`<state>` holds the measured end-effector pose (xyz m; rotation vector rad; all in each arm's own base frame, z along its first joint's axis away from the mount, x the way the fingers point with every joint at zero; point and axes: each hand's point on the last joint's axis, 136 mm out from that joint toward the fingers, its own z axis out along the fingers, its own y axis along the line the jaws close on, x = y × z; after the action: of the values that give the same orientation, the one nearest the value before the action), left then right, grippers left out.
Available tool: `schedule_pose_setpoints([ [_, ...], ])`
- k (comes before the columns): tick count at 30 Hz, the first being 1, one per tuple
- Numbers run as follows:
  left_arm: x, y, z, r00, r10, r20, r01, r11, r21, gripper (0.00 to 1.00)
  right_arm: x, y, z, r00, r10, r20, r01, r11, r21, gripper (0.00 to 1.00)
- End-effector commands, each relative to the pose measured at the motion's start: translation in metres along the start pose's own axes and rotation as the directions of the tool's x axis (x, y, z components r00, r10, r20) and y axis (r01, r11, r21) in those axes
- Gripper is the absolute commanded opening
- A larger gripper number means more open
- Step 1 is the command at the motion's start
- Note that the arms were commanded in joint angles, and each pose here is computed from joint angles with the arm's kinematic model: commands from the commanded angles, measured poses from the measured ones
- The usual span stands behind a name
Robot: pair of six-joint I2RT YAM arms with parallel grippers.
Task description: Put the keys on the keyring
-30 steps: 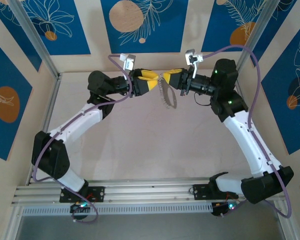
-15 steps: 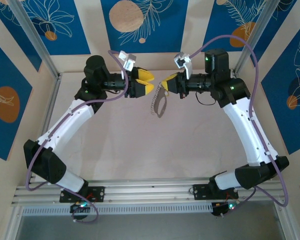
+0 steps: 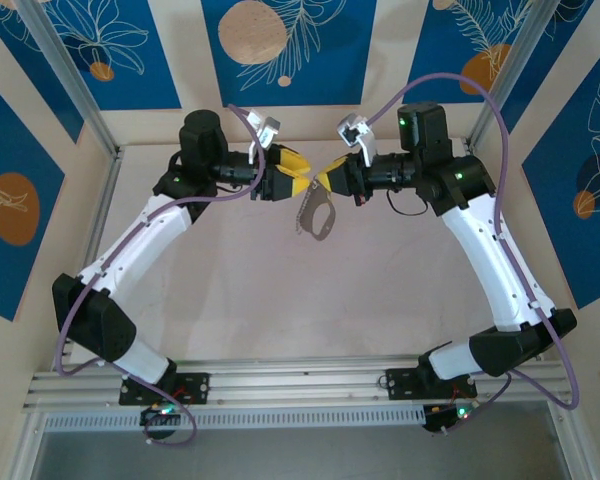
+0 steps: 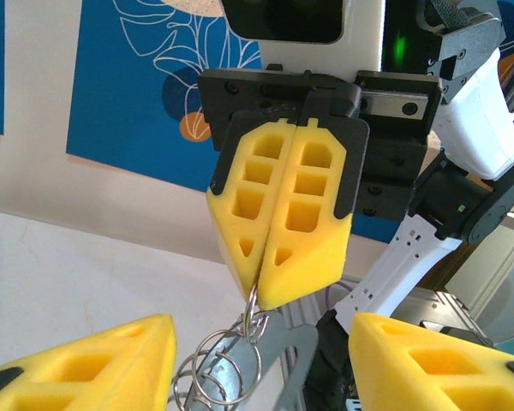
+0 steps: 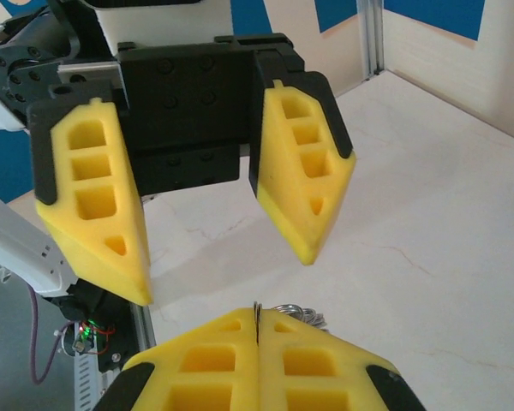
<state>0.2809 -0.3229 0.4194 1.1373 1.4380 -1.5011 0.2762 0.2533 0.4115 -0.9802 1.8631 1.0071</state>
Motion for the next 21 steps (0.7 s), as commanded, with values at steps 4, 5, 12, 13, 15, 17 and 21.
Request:
schedule_pose_setpoints([
  [4, -0.006, -0.012, 0.005, 0.999, 0.040, -0.006, -0.039, 0.998, 0.056, 0.52, -0.009, 0.009, -0.004, 0.999, -0.042, 0.020, 0.042, 0.999, -0.007, 0.00],
  [5, -0.005, -0.013, 0.006, 0.999, 0.040, -0.006, -0.040, 0.998, 0.058, 0.52, -0.009, 0.010, -0.004, 0.999, -0.044, 0.022, 0.044, 0.999, -0.010, 0.00],
  [12, -0.003, -0.013, 0.012, 0.999, 0.036, -0.012, -0.035, 0.997, 0.072, 0.47, -0.010, 0.011, -0.005, 0.998, -0.047, 0.030, 0.047, 0.999, -0.011, 0.00],
  [13, -0.002, -0.013, 0.012, 0.999, 0.036, -0.012, -0.035, 0.997, 0.074, 0.46, -0.010, 0.011, -0.005, 0.998, -0.047, 0.031, 0.048, 0.999, -0.010, 0.00],
  [15, -0.001, -0.013, 0.014, 0.999, 0.034, -0.014, -0.033, 0.996, 0.077, 0.46, -0.011, 0.012, -0.005, 0.998, -0.048, 0.034, 0.048, 0.999, -0.013, 0.00],
  [17, -0.001, -0.013, 0.016, 0.999, 0.035, -0.014, -0.034, 0.996, 0.080, 0.45, -0.011, 0.013, -0.006, 0.998, -0.049, 0.037, 0.050, 0.999, -0.016, 0.00],
  [21, -0.001, -0.015, 0.018, 0.999, 0.036, -0.014, -0.034, 0.995, 0.090, 0.35, -0.011, 0.013, -0.006, 0.998, -0.049, 0.039, 0.049, 0.999, -0.015, 0.00],
])
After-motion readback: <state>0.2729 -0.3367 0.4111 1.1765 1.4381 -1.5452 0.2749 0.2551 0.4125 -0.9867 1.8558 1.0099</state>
